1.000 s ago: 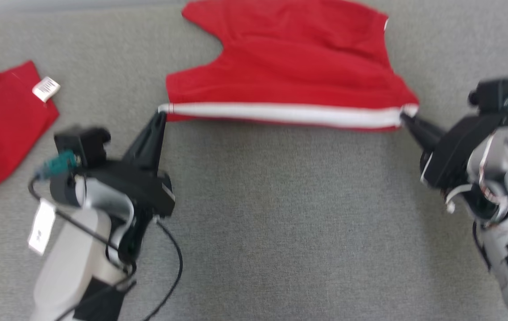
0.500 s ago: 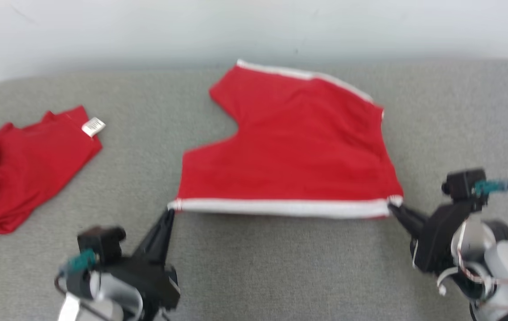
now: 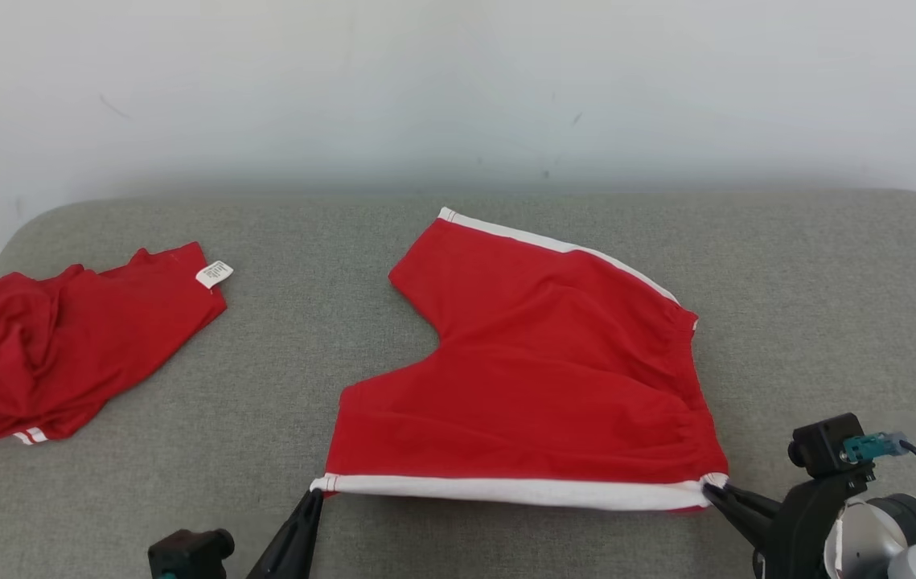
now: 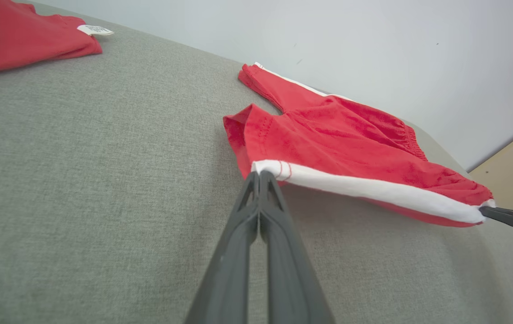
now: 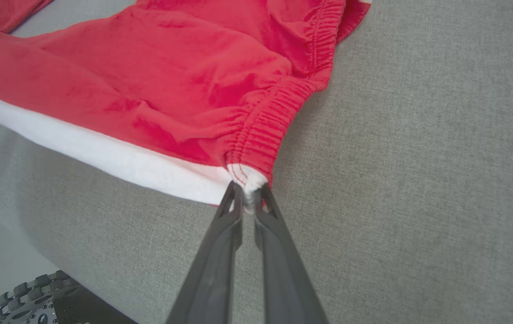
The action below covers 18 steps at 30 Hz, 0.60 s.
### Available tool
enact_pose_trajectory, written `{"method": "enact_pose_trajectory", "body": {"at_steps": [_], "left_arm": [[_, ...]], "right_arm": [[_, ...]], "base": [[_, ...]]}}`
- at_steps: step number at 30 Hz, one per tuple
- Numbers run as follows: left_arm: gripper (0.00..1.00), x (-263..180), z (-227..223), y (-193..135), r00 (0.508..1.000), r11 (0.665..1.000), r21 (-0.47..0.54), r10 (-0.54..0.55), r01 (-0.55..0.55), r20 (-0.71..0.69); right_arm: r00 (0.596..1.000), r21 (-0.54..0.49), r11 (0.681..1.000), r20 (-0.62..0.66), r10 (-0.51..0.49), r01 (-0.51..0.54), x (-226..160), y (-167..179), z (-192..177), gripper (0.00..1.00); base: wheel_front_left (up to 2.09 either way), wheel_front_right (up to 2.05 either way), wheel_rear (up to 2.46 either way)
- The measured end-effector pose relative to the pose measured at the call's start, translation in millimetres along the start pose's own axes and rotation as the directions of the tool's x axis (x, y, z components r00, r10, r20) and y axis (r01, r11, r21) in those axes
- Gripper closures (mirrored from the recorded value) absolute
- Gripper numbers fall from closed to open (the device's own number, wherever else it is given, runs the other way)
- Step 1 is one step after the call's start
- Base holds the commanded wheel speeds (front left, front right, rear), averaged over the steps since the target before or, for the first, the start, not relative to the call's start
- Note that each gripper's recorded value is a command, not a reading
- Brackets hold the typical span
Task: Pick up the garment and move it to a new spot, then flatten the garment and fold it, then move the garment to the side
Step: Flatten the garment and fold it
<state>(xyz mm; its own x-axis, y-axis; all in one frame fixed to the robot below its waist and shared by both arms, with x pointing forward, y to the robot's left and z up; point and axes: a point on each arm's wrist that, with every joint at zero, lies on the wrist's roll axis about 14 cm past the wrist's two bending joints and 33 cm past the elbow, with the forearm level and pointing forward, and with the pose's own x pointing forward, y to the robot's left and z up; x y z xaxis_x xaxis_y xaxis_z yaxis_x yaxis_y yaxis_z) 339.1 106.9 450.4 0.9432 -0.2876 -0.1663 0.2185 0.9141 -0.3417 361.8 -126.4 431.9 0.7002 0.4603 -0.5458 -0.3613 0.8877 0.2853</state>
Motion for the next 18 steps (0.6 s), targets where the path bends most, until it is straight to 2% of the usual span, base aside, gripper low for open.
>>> {"method": "enact_pose_trajectory", "body": {"at_steps": [8, 16, 17, 18], "left_arm": [[1.00, -16.6, -14.0, -12.3, 0.999, 1.000, -0.024, -0.017, 0.016, -0.032], [1.00, -26.6, -23.0, -8.5, 0.997, 1.000, -0.029, 0.000, -0.003, -0.076], [1.00, -27.5, -24.1, -8.1, 0.997, 0.999, -0.032, 0.003, -0.005, -0.081], [1.00, -28.4, -26.1, -8.0, 0.996, 0.999, -0.035, 0.005, -0.008, -0.088]], "right_arm": [[0.999, -0.028, 1.000, -0.042, -0.012, 0.010, -12.1, -6.3, -12.1, 1.00], [0.996, -0.019, 1.000, -0.085, 0.000, -0.002, -13.9, -2.5, -24.4, 1.00], [0.996, -0.017, 1.000, -0.091, -0.001, -0.001, -13.6, -2.7, -25.8, 0.95], [0.996, -0.014, 1.000, -0.094, -0.001, 0.000, -13.1, -2.5, -26.6, 0.81]], "base": [[0.00, 0.00, 0.00], [0.00, 0.00, 0.00], [0.00, 0.00, 0.00], [0.00, 0.00, 0.00]]}}
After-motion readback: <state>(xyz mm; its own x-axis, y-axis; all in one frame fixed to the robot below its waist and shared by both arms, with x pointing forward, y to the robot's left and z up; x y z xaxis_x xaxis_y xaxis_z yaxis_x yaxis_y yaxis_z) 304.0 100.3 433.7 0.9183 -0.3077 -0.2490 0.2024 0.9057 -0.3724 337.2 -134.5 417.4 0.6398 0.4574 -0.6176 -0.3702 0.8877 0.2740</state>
